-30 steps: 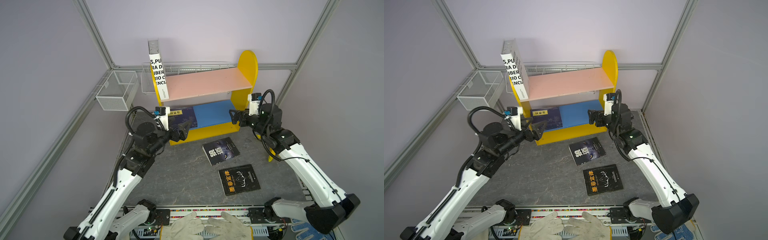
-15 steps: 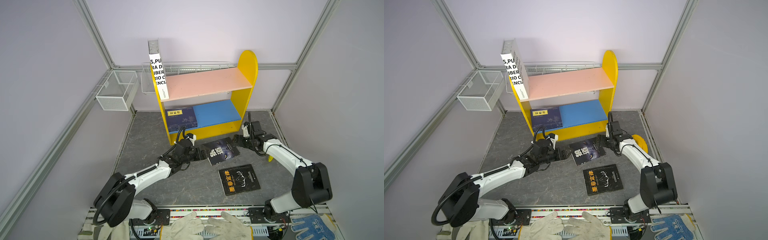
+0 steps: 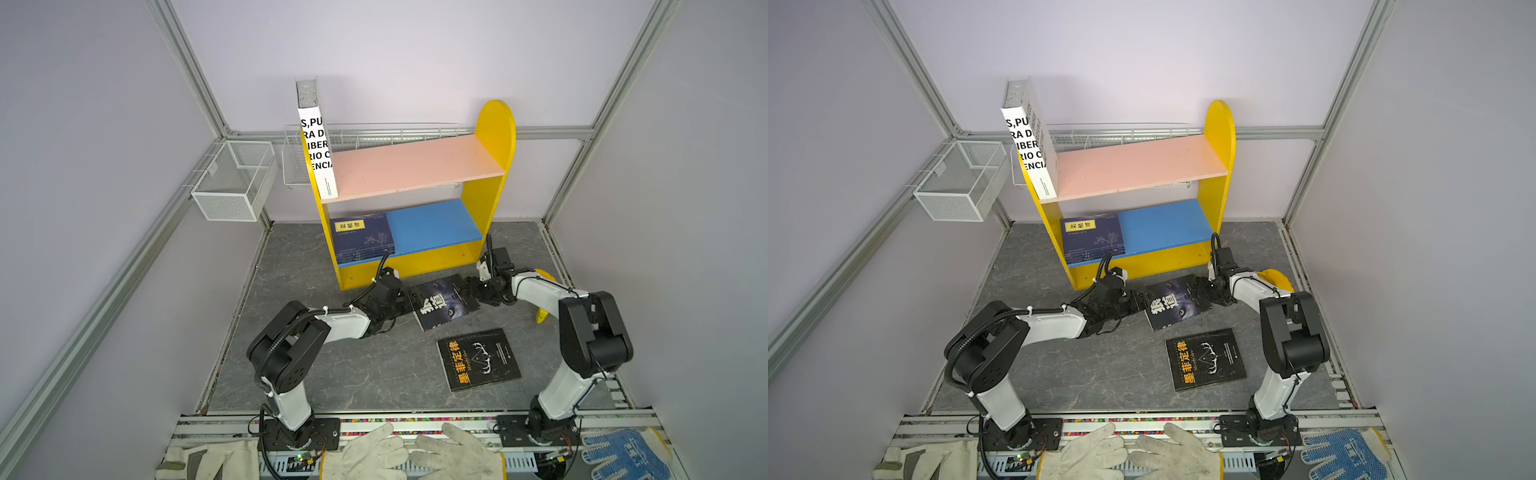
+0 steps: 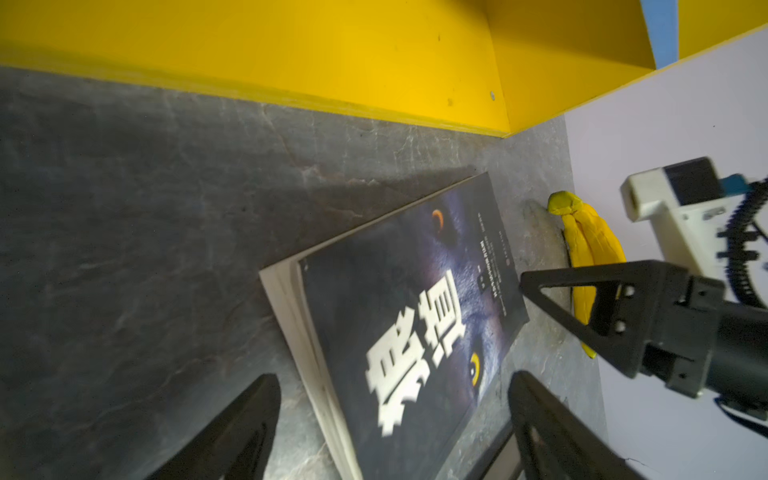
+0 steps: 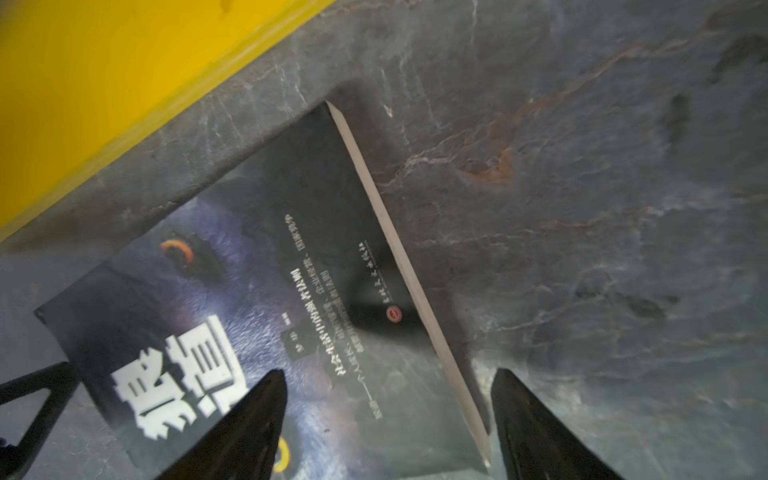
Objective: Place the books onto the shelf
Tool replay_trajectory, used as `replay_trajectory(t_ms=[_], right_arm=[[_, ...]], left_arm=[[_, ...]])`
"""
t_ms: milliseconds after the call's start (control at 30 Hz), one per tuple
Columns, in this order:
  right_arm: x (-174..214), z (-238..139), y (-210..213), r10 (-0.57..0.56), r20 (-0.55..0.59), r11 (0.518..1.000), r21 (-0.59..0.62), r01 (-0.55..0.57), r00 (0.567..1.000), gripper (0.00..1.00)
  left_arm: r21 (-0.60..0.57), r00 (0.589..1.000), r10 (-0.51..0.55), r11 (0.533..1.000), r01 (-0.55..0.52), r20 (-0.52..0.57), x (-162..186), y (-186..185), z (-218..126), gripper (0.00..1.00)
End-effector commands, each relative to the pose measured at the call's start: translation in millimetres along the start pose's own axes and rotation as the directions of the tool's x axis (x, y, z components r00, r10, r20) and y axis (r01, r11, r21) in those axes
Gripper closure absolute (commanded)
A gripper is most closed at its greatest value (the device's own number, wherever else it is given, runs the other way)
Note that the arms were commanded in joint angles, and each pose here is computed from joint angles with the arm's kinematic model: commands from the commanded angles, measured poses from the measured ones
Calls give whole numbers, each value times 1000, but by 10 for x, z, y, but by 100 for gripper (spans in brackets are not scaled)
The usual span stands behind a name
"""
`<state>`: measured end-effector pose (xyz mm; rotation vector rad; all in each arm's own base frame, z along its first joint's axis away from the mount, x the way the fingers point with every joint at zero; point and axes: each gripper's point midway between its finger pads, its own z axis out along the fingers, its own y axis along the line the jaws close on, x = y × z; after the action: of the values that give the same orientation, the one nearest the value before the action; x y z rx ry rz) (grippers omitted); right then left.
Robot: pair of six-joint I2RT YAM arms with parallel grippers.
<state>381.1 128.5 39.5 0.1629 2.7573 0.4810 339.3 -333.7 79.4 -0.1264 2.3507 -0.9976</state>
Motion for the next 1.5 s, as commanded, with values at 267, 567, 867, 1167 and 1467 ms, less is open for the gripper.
replay_trajectory(t_ms=[267,567,867,1167,1467], right_arm=[[28,165,232,15,-49,989,-148,-22,999,28],[100,176,381,2,-66,980,-198,-15,998,34],[121,187,374,-4,-76,982,-190,-11,997,35],[-65,-127,576,-21,-21,958,-286,14,1000,27],[-122,-611,504,96,-6,915,-393,-90,995,13]], left_arm=[[-14,999,-23,1000,24,45,-185,-95,325,15],[36,998,-14,999,11,68,-319,-296,328,20],[-16,993,65,998,-63,99,-376,-348,148,31],[-44,988,113,993,-109,104,-404,-354,86,66],[10,987,107,994,-109,118,-555,-630,-3,97]])
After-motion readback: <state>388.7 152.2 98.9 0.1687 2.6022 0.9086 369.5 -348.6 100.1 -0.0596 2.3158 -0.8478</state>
